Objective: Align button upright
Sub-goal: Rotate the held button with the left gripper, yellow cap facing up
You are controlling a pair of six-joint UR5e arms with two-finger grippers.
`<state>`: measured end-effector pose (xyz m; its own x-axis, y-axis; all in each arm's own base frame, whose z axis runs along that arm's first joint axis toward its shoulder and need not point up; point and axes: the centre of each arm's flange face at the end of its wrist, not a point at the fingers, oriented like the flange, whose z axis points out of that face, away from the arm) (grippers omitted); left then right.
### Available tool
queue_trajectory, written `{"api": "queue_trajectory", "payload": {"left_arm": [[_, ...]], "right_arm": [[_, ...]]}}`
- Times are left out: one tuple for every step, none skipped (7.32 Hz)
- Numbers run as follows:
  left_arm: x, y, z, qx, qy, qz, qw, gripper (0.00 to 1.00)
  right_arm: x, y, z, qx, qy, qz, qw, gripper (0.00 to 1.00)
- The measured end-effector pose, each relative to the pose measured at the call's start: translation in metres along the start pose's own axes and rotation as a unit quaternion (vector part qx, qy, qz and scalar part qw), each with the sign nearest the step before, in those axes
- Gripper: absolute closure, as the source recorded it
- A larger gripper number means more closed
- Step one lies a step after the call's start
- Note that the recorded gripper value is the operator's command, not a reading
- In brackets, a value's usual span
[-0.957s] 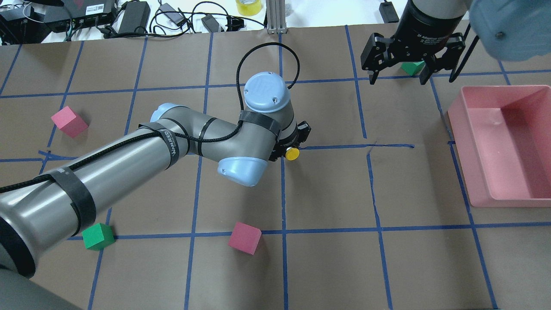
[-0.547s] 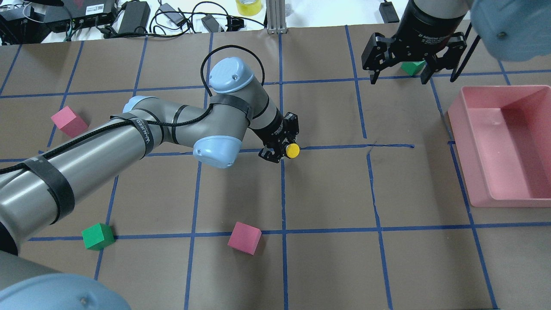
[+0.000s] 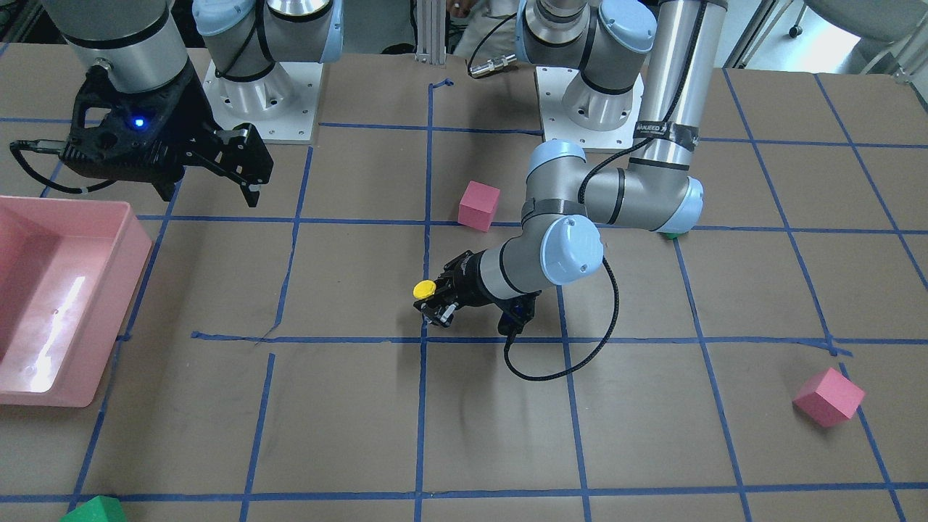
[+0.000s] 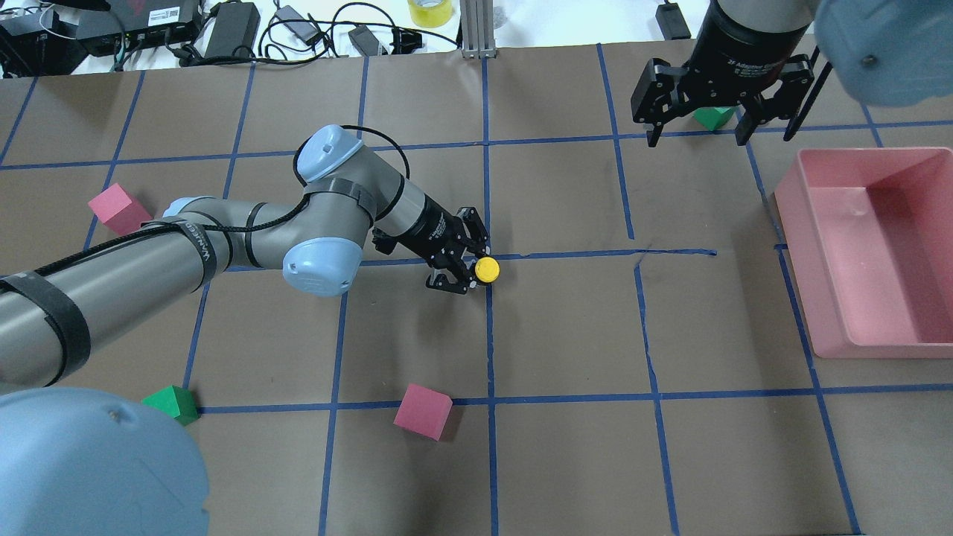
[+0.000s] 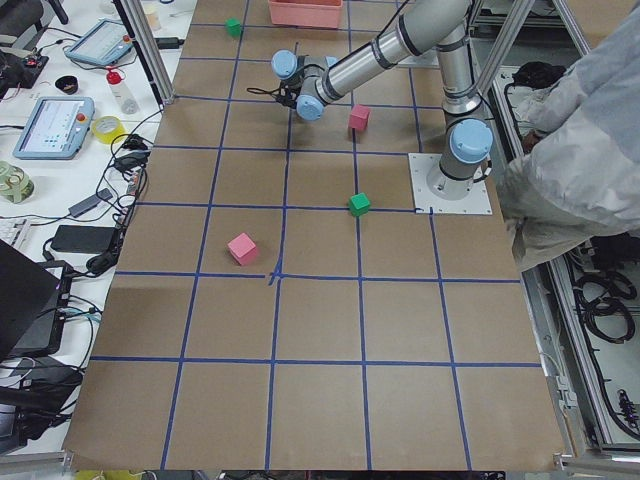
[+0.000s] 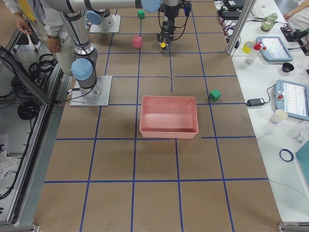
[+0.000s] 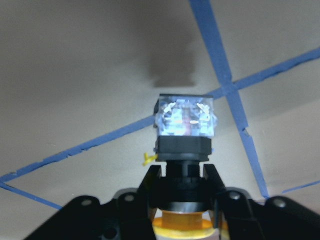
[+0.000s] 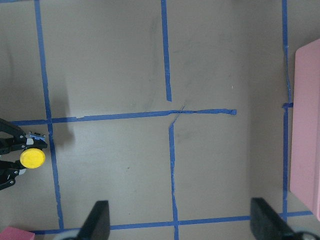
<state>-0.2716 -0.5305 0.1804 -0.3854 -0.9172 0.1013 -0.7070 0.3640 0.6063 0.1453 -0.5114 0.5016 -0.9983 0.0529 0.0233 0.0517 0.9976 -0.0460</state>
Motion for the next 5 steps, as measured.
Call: {"api": "queue_trajectory", "payload": {"left_arm": [[0.0005,-0.0026,-0.0035,-0.022,0.01,-0.008,0.9997,0.98],[0.0011,-0.0027,-0.0055,-0.047,0.019,-0.017,0.9986,0.9],[0.0003,-0.0029,-0.0048,-0.061,0.022,-0.022,0.9976,0.79],[-0.0026,-0.0038,-0.0023,-0.068,0.021,-0.026,0.9972,0.79],[-0.0058,-0.0053,0.0007,-0.072,0.019,-0.028,0.9968,0.78]], "right_arm": [[0.0001,0.0002,0.0,0.0,0.002,0.0,1.0,0.0],[0.0005,0.0003,0.0003,0.0,0.005,0.0,1.0,0.01],[0.0005,0.0005,0.0003,0.0,0.005,0.001,1.0,0.0],[0.0005,0.0011,-0.0005,0.001,0.005,0.001,1.0,0.04],[0.0003,0.0019,-0.0017,0.002,0.003,0.001,1.0,0.12]]}}
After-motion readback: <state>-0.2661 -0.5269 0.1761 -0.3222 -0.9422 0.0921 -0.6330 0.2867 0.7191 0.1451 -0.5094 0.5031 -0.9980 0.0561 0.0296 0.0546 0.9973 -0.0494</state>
